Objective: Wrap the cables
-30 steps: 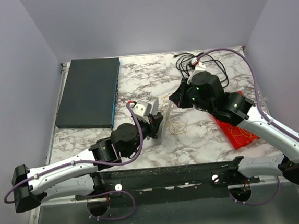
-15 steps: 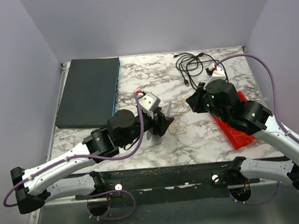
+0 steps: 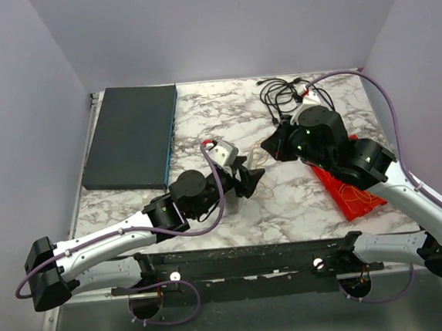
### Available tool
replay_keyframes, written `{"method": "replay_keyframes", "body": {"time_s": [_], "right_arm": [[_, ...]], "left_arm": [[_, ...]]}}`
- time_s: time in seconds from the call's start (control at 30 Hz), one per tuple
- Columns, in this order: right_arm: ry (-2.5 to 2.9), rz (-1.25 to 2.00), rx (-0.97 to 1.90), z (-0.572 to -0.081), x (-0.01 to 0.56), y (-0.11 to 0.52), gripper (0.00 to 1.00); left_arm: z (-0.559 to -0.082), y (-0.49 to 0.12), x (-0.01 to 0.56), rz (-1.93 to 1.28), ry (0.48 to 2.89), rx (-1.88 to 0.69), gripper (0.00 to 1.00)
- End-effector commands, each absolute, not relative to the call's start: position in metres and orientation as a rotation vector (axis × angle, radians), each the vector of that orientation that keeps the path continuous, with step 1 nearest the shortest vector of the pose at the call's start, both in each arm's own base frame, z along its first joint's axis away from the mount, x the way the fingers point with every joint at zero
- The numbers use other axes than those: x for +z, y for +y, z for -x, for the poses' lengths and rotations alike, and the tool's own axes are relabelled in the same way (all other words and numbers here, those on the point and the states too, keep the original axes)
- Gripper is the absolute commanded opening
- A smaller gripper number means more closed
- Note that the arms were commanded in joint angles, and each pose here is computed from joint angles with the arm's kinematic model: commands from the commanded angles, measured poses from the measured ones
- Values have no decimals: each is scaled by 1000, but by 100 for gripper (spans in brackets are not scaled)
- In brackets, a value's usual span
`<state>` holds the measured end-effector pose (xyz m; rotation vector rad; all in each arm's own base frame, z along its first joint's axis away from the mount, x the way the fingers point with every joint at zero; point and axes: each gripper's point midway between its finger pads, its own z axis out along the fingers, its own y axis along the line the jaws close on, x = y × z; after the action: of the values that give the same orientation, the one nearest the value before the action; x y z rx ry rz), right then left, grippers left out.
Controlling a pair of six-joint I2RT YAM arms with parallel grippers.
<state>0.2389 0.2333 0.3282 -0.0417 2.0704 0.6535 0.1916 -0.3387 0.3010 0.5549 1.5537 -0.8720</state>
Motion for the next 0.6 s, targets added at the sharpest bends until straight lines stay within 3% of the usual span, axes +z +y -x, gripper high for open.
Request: {"method": "replay_keyframes", "body": {"time_s": [0.0,0.13,0.17,0.27,0.47,0.57], "right_arm": [[2063,48,709,-238,333,242,3],[2057,43,697,-239,334,241,3],[2058,38,672,-240,332,237,3],[2072,9,548,-243,319,215,4],[2094,-59,183,-240,271,148,14],[2123,2,225,-235,244,156,29]], "left_arm": [[-203,-335,327,-404,1472,-899,53],[-208,-341,322,-411,1512,-875,4],[-208,-340,321,-415,1523,-863,0],[-206,-331,322,-469,1577,-802,0],[-179,-310,332,-808,1761,-719,0],[-167,-301,321,-951,1910,-752,0]]}}
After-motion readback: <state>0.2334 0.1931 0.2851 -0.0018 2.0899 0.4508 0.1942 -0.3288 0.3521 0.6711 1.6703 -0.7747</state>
